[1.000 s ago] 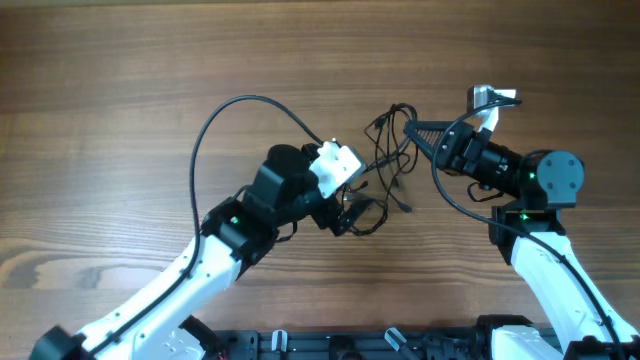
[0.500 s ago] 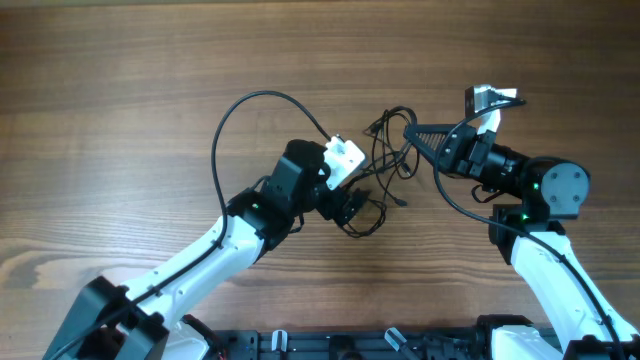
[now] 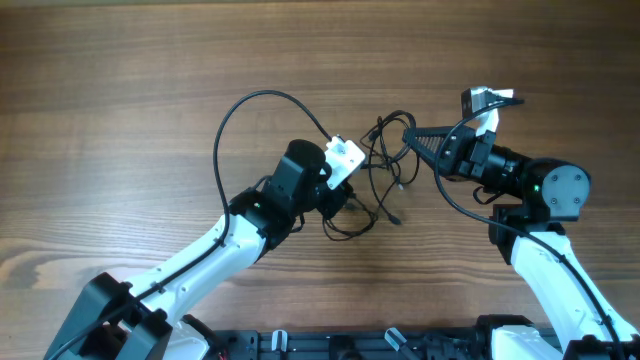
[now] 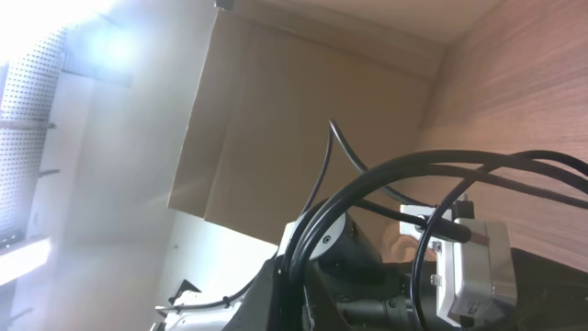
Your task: Untangle cables
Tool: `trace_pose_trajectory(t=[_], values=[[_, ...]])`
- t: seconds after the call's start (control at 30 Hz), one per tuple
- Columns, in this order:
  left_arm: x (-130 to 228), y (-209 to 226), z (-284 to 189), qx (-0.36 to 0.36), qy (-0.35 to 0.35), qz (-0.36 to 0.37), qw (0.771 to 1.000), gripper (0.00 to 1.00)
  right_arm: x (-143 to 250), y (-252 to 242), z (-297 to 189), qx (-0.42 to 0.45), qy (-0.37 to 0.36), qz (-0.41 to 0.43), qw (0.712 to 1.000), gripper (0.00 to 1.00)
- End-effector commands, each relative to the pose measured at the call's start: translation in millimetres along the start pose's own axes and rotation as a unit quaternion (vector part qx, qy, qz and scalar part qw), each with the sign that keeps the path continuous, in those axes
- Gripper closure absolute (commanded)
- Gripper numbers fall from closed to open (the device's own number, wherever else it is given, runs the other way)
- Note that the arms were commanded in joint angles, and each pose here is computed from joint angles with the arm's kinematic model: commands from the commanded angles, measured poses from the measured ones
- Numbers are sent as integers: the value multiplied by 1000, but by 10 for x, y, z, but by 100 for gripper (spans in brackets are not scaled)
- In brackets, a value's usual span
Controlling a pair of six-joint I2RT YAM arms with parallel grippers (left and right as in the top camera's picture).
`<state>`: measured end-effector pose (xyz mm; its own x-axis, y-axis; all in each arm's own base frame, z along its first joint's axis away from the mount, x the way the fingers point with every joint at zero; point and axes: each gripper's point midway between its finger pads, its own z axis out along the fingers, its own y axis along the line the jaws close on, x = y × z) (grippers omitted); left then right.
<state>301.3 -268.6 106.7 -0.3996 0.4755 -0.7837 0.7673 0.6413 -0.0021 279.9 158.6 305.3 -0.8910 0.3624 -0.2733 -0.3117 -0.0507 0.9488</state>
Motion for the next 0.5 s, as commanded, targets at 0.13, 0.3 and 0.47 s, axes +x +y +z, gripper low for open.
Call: trace_pose_trajectory(t=[0.13,0.3,0.47], values=[[-151,169,-201,-56,-20,-13,998,96,-101,-44,-5,7,-21,-27,999,96],[-615,228,-892,-100,-107,-5,989,96,-256,-520,-61,77,-71,23,994,82],[-1021,161,-1588,-111,-213,4,971,96,-311,-744,-115,114,-97,40,988,32]])
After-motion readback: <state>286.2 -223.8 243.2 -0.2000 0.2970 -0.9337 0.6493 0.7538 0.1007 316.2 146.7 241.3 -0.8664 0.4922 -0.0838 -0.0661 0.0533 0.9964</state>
